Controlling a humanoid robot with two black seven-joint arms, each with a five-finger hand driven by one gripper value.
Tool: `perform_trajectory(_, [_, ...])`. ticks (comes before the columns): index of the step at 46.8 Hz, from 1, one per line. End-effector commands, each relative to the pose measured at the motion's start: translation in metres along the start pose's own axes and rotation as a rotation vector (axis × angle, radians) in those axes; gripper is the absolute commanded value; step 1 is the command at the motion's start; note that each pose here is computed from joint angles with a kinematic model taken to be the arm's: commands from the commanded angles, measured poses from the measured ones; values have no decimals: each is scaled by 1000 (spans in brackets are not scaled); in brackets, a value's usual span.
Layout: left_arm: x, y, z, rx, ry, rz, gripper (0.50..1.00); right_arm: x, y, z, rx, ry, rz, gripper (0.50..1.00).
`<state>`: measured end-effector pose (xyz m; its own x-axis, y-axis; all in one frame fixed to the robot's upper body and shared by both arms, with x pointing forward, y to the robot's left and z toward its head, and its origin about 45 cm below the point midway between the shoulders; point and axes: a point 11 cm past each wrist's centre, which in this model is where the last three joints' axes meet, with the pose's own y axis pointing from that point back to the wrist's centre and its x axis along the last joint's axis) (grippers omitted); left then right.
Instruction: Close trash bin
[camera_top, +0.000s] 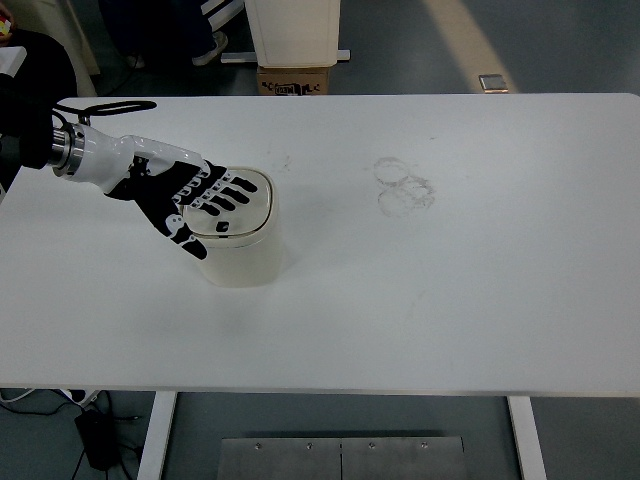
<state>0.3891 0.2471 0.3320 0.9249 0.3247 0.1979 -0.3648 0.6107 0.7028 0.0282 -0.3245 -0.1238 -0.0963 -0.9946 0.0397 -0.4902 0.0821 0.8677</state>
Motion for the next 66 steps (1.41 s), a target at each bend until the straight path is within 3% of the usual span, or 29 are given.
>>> perform_trajectory(1, [0,0,-1,1,1,-1,1000,0,0,0,0,2,0,991])
perform_trajectory(39, [1,0,-5,5,11,4,1000,0,0,0,0,0,0,991])
perform_trajectory(57, [22,18,11,-23,-7,77,1000,0,0,0,0,2,0,991])
perform_trajectory(66, [46,36,33,-111,-3,160,1000,0,0,0,0,0,0,991])
